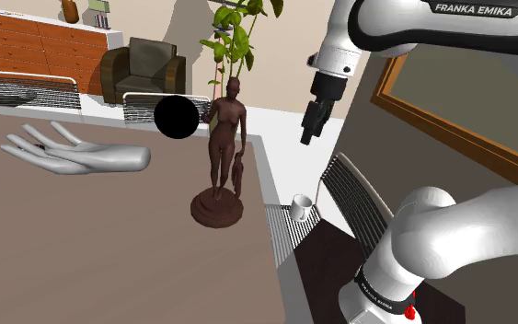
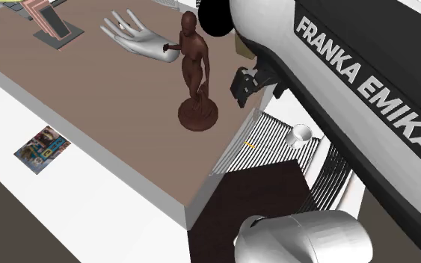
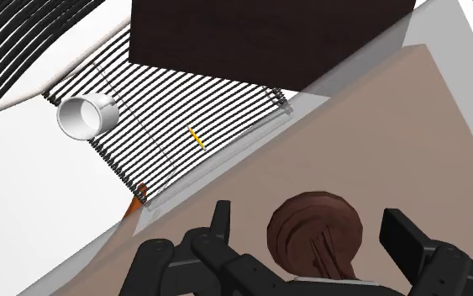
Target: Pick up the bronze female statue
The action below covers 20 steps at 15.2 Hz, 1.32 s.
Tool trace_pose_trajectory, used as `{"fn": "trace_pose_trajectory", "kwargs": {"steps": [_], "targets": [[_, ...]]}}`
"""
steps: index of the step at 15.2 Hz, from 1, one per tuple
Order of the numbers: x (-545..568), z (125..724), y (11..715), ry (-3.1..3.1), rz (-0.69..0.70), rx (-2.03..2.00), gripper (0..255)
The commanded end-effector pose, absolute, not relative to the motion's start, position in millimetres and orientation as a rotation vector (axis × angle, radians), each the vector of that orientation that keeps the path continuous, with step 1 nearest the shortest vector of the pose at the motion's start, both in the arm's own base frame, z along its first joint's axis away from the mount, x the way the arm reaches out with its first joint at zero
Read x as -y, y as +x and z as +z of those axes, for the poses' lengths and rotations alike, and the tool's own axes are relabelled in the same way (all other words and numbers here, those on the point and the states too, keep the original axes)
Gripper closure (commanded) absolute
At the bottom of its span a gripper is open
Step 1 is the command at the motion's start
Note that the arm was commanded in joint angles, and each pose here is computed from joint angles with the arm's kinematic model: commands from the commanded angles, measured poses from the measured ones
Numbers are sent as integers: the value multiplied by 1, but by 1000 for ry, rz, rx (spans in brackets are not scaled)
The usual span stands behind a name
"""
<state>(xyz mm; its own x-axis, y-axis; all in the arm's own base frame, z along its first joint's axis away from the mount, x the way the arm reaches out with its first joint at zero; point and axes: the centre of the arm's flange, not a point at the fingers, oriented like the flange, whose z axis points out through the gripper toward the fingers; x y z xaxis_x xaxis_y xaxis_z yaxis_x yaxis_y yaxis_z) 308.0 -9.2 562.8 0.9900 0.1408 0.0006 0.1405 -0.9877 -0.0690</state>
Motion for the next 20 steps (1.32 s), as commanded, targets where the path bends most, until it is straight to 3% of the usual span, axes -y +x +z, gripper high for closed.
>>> {"fn": "trace_pose_trajectory", "kwargs": {"steps": [1, 16, 20], "targets": [[9, 563, 308, -3065, 7, 217, 0], [-103, 438, 362, -3034, -715, 63, 0], [-107, 418, 365, -3029, -744, 56, 0]]}}
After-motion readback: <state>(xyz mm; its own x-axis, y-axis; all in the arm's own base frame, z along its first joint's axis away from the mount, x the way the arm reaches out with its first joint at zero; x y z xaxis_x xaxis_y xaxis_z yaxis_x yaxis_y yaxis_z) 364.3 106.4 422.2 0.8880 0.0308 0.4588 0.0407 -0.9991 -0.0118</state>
